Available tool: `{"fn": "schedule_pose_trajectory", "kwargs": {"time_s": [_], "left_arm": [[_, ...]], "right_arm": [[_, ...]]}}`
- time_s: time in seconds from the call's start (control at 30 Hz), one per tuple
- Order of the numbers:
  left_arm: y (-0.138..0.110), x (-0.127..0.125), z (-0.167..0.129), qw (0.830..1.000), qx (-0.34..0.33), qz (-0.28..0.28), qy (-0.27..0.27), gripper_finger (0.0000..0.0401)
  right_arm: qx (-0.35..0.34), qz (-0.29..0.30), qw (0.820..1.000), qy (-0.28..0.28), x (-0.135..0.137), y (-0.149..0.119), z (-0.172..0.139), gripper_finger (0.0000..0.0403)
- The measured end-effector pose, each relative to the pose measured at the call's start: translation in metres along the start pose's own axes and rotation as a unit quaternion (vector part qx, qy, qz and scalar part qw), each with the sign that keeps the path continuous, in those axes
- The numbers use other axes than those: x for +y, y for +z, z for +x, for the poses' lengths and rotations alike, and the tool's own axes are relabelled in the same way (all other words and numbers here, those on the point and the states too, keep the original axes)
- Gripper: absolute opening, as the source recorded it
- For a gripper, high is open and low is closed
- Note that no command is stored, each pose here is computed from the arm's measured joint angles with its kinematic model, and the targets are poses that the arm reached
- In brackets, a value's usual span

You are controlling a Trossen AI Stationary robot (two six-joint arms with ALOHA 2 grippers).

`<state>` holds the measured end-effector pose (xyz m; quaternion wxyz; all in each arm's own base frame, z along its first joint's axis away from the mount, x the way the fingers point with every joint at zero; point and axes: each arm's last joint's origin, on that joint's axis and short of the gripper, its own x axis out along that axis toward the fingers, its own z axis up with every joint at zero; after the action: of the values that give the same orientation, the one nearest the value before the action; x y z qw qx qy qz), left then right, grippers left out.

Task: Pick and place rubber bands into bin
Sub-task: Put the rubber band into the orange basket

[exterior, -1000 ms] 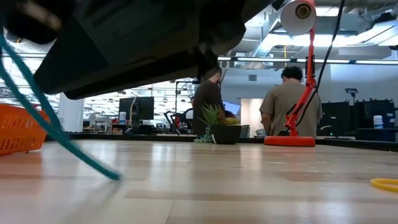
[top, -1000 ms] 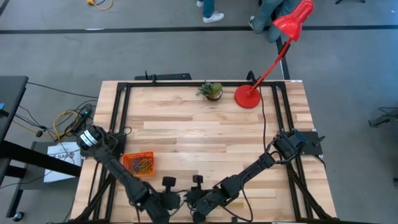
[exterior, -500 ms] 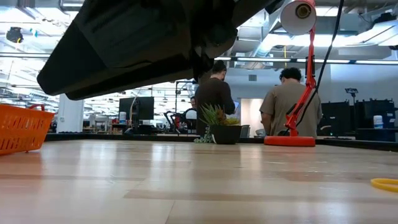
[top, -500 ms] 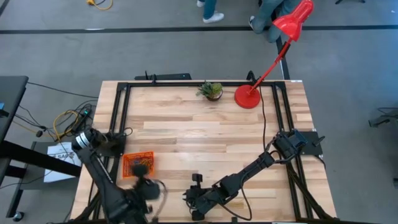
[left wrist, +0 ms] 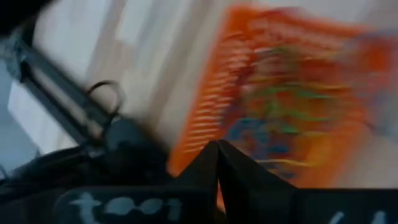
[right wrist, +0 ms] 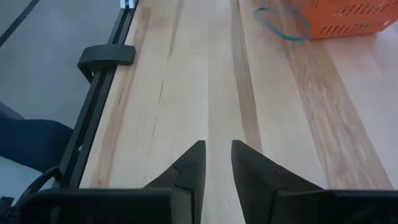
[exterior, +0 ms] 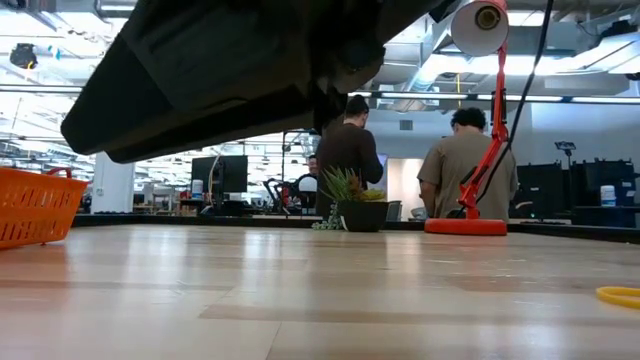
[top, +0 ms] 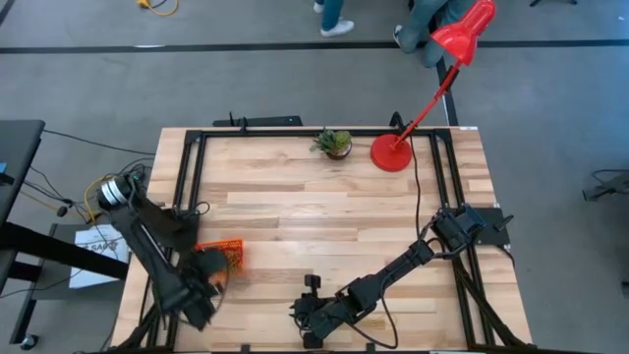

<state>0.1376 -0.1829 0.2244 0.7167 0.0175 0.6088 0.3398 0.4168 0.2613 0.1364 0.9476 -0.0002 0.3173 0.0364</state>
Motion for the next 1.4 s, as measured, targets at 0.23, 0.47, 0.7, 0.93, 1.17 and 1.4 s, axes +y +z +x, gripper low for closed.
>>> {"fn": "schedule_pose_trajectory", "kwargs": {"time_s": [0.23, 0.47, 0.7, 0.93, 1.17, 1.4], "left_arm": [[-0.017, 0.028, 0.050, 0.998, -0.018, -0.052, -0.029, 0.0000], [-0.002, 0.012, 0.023, 0.973, -0.144, -0.070, -0.165, 0.0000], [0.010, -0.015, -0.009, 0.930, -0.207, 0.008, -0.303, 0.0002], [0.001, -0.039, 0.007, 0.903, -0.162, 0.039, -0.396, 0.0044], [-0.007, -0.064, 0.047, 0.933, -0.118, 0.078, -0.331, 0.0096], [-0.006, -0.081, 0.071, 0.951, -0.069, 0.069, -0.293, 0.0107]], "right_arm": [[0.002, 0.000, 1.000, -0.002, -0.002, 0.000, 0.001, 0.0072], [-0.005, 0.004, 1.000, -0.003, -0.004, 0.003, 0.002, 0.0072], [-0.013, -0.036, 0.999, -0.004, -0.008, 0.005, 0.004, 0.0072], [-0.011, -0.013, 1.000, -0.009, -0.012, 0.006, 0.005, 0.0072], [-0.006, -0.016, 1.000, -0.009, -0.012, 0.005, 0.005, 0.0072], [-0.004, -0.017, 1.000, -0.010, -0.012, 0.005, 0.005, 0.0072]]}}
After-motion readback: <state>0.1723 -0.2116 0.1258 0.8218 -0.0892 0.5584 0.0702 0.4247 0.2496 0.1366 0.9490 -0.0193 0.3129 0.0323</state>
